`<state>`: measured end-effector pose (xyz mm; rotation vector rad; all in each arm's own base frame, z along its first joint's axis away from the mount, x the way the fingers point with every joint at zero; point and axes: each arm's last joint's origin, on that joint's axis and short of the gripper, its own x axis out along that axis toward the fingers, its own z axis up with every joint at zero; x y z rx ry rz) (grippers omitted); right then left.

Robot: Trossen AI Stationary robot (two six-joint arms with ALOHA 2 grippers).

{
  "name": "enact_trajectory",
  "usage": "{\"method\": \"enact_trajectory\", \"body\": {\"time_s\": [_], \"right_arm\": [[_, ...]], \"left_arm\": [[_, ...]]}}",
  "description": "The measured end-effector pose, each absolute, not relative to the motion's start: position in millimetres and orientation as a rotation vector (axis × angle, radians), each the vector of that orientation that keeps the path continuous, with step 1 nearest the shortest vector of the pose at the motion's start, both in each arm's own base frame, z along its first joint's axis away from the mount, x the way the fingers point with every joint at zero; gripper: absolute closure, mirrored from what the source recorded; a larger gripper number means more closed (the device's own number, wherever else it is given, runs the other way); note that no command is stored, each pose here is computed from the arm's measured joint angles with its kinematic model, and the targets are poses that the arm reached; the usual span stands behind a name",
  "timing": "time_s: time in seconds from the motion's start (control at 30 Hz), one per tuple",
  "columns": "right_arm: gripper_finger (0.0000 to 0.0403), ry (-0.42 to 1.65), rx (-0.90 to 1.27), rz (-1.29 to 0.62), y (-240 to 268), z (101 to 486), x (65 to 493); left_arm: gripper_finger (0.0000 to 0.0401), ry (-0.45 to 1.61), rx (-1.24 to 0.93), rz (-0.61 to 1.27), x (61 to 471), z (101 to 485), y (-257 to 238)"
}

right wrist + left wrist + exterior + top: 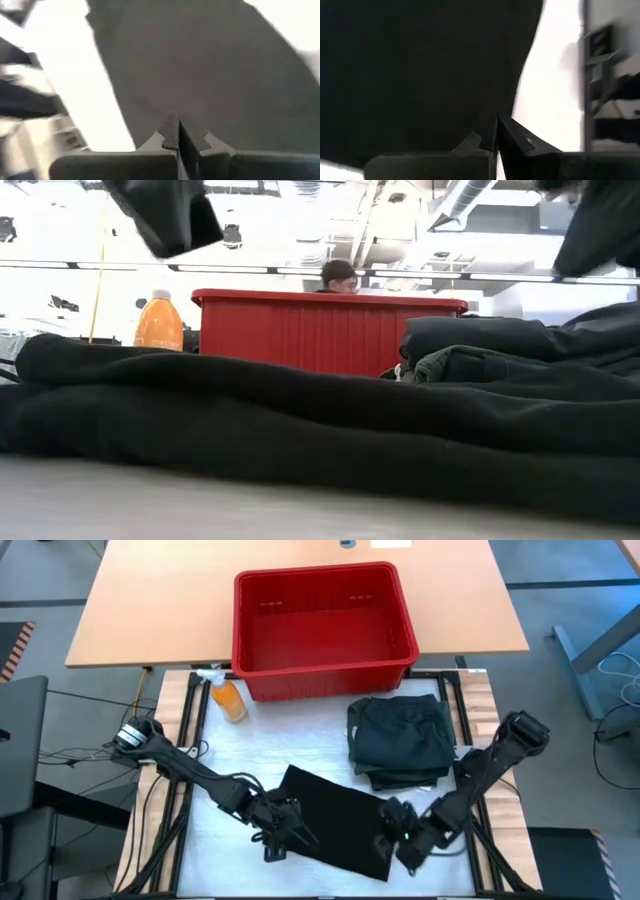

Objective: Fold Laundry from Bin
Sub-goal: Fold the black shirt

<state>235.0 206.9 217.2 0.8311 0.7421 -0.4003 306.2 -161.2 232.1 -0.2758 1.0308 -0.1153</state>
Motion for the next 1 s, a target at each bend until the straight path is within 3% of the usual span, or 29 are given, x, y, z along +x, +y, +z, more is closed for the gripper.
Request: {"method": "enact_trajectory", "body": {"time_s": [0.17, 0.37, 0.6, 0.8, 1.0], "right_arm": [[0.0384, 0.679, 0.839, -0.253, 242, 195, 247], [0.0384, 0.725, 0.832, -0.333, 256, 151, 262], [0.0383, 0.975, 0.77, -0.198, 275, 125, 260], [0.0382, 1.079, 0.685, -0.112, 265, 144, 256], [0.038, 1.07, 0.748, -0.119, 237, 203, 243]], "left_arm": [[0.0401, 1.114, -0.281, -0.029, 292, 197, -153], [0.0401, 1.147, -0.401, -0.043, 276, 160, -150], [0.0401, 1.21, -0.489, -0.142, 261, 147, -160], [0.0401, 1.246, -0.487, -0.254, 259, 150, -163], [0.0401, 1.138, -0.462, -0.231, 259, 176, -145]]}}
